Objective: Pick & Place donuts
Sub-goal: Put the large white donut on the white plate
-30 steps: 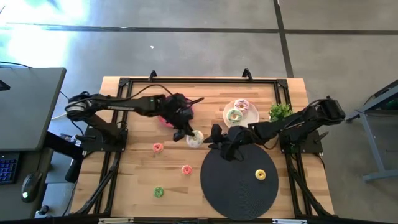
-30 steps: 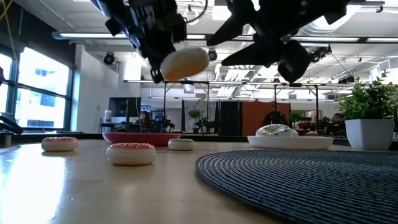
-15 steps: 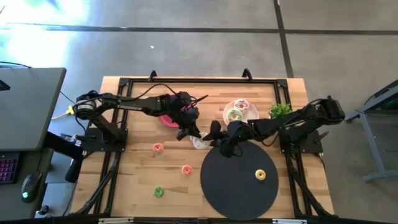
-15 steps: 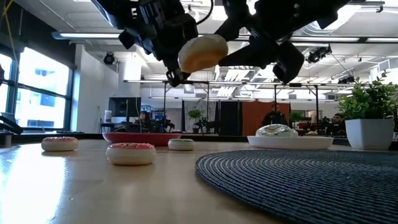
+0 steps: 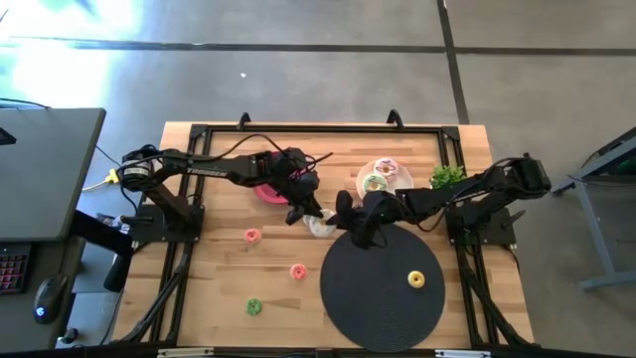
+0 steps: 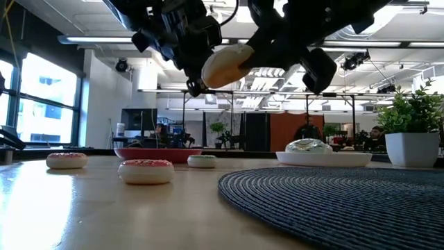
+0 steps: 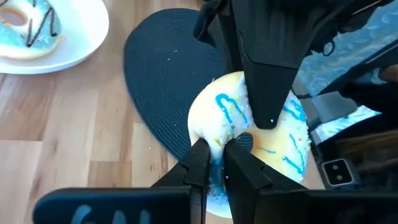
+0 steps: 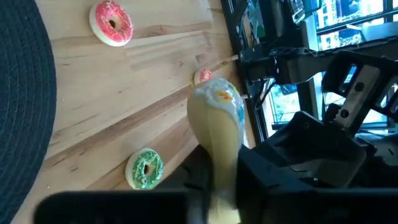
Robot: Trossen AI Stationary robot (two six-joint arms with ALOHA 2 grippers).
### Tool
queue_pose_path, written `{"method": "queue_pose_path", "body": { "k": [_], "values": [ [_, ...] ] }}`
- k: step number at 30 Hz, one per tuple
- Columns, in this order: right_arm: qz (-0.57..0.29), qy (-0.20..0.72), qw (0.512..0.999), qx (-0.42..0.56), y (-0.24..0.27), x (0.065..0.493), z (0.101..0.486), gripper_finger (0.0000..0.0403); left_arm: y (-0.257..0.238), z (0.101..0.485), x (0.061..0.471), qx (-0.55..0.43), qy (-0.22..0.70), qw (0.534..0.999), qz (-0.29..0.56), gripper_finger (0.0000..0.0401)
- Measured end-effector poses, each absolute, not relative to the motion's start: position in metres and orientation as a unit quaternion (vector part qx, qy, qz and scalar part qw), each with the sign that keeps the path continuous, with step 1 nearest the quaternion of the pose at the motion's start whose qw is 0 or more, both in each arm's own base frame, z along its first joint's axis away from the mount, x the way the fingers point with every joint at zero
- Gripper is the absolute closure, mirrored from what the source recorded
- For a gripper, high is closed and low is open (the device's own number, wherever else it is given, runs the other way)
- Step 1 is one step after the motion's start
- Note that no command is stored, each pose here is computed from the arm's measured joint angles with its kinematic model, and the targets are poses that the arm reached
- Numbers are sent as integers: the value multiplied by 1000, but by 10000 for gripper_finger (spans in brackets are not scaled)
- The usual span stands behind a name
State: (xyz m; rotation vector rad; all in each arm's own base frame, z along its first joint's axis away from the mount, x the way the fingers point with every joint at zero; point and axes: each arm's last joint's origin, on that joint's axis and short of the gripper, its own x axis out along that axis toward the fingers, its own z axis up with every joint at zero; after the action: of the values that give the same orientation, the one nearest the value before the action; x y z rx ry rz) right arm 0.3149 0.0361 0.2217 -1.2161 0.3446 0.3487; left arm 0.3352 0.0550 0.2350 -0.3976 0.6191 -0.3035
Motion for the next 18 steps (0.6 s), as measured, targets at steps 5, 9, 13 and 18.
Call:
{"method": "queue_pose_path", "body": {
  "k": [5,9,13,18],
  "values": [
    [177,183,799,-545,36,312,217,390,56,233,334,-163,311,927,-135,307],
    [162,219,838,-473,36,310,214,367,59,232,334,-150,316,932,-92,239],
    [30,307,883,-353,29,306,208,358,61,228,332,-106,334,936,-44,182],
    [-190,444,817,-315,17,284,192,380,64,225,330,-66,355,932,-4,150]
  ]
}}
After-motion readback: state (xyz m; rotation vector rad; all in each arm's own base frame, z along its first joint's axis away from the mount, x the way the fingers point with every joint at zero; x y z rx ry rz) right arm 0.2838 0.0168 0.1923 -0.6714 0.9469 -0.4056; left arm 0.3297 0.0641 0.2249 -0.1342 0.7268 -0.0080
